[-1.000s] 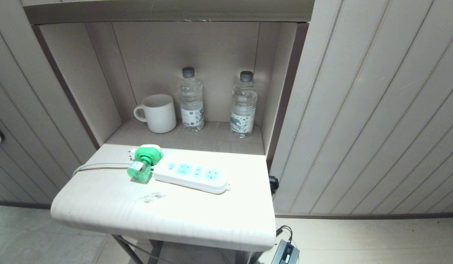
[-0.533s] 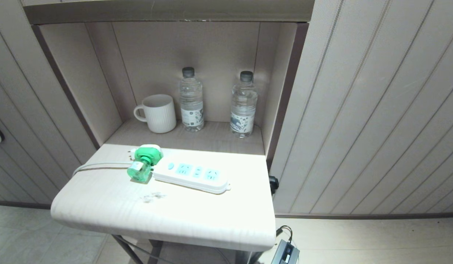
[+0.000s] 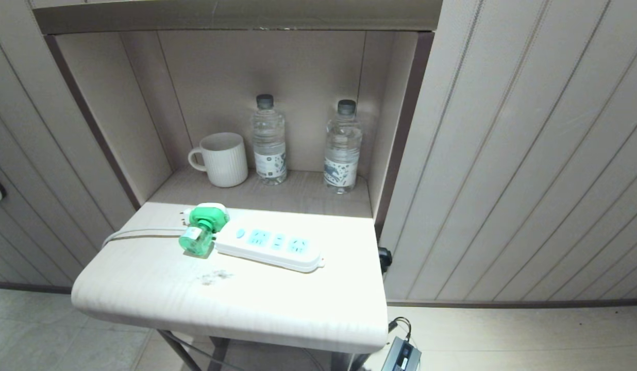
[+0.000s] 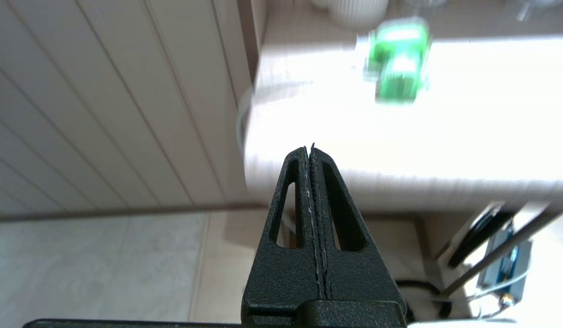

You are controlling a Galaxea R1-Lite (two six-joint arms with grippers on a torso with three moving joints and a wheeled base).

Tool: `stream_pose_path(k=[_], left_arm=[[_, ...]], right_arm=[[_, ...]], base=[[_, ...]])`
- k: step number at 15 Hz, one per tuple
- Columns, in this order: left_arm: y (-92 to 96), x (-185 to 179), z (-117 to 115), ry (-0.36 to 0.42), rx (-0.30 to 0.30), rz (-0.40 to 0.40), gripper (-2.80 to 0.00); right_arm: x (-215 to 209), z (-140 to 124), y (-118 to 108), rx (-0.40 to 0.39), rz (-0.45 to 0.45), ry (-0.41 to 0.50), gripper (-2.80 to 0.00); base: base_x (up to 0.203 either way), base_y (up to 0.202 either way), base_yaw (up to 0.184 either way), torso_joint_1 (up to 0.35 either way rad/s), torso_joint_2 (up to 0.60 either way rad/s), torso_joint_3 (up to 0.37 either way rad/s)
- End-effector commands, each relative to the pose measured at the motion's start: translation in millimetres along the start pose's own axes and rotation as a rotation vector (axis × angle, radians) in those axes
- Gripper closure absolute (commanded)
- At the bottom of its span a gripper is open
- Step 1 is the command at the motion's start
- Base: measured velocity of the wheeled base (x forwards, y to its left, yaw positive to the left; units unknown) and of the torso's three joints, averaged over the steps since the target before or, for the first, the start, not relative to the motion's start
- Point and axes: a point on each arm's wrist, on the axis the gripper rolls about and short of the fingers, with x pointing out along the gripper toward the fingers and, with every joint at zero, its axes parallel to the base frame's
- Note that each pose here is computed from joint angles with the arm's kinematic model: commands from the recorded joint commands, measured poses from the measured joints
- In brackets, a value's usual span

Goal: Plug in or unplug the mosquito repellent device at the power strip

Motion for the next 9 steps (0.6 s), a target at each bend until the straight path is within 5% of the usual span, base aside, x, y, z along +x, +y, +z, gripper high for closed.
stream_pose_path(k=[1, 3, 4, 7, 9], left_arm=[[5.8, 27.4, 57.5, 0.080, -0.002, -0.020, 0.00], [8.0, 58.7, 95.4, 0.248, -0.002, -0.069, 0.00], [5.8, 78.1, 101.6, 0.392, 0.007, -0.114, 0.00], [-11.2, 128.6, 91.4, 0.796, 0.127, -0.287, 0.00], [-28.0, 158.0, 79.7, 0.959, 0.197, -0.383, 0.00]], right_arm=[[0.1, 0.0, 0.0, 0.000, 0.001, 0.001, 0.00], [0.1, 0.0, 0.0, 0.000, 0.001, 0.001, 0.00], [0.1, 0.0, 0.0, 0.000, 0.000, 0.001, 0.00], [0.1, 0.0, 0.0, 0.000, 0.001, 0.001, 0.00], [0.1, 0.0, 0.0, 0.000, 0.001, 0.001, 0.00]], base=[[0.000, 0.000, 0.000, 0.000, 0.00, 0.000], [0.000, 0.000, 0.000, 0.000, 0.00, 0.000], [0.000, 0.000, 0.000, 0.000, 0.00, 0.000], [0.000, 0.000, 0.000, 0.000, 0.00, 0.000], [0.000, 0.000, 0.000, 0.000, 0.00, 0.000]])
